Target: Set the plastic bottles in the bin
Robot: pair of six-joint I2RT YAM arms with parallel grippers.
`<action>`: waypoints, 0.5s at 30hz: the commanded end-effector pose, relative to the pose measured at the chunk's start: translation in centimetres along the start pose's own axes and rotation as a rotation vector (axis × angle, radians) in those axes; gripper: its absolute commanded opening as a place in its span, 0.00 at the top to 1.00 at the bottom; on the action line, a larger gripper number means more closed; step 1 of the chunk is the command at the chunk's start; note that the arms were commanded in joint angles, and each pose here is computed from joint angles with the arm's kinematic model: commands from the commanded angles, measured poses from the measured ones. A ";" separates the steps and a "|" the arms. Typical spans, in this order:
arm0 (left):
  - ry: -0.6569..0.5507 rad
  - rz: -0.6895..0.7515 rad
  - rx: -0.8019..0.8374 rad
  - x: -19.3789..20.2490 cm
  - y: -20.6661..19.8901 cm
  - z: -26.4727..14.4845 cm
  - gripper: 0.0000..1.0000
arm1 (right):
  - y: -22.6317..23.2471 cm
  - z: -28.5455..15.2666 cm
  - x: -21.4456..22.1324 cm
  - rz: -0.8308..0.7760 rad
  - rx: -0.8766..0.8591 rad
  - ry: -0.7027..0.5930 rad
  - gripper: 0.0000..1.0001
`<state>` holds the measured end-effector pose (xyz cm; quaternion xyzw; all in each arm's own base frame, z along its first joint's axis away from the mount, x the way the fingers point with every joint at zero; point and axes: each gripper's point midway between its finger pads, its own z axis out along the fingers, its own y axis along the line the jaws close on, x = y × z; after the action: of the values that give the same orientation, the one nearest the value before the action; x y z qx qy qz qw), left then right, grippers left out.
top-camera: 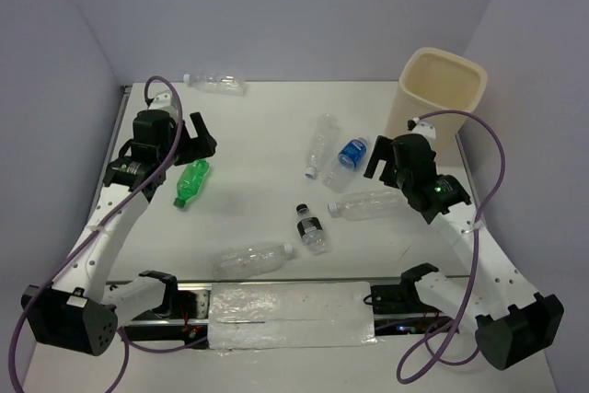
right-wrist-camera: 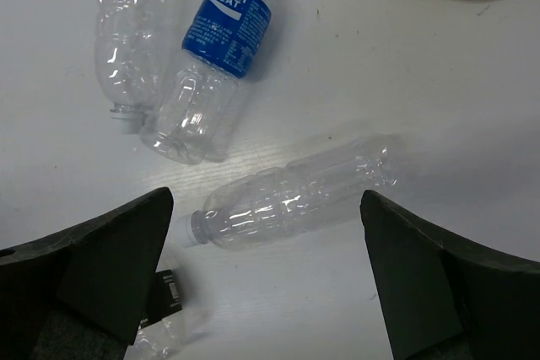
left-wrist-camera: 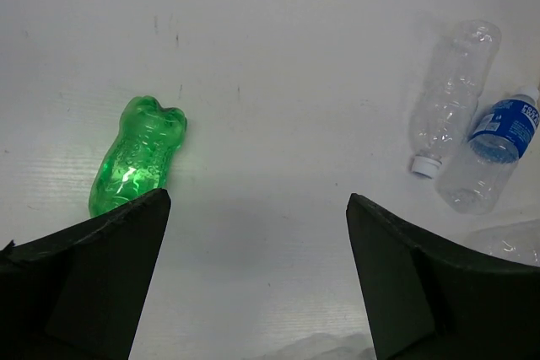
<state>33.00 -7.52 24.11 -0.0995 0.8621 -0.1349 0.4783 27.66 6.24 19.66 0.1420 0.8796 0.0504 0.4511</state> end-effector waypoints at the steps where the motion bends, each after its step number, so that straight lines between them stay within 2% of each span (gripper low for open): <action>1: -0.013 -0.007 0.025 -0.7 -0.7 0.0 0.01 | -0.2 0.4 -0.4 0.046 0.026 -0.023 0.00; 10: -0.005 -0.016 0.028 -0.6 -0.9 0.4 0.01 | -1.8 0.9 2.4 0.187 0.130 0.049 0.00; 15: 0.007 -0.017 0.036 -0.2 -1.0 0.6 0.01 | -1.0 0.0 3.8 0.286 0.036 0.056 0.01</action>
<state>33.16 -7.75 23.49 -0.0974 0.8674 -0.1369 0.4683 26.02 6.09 16.21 0.2410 0.8777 0.0679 0.4087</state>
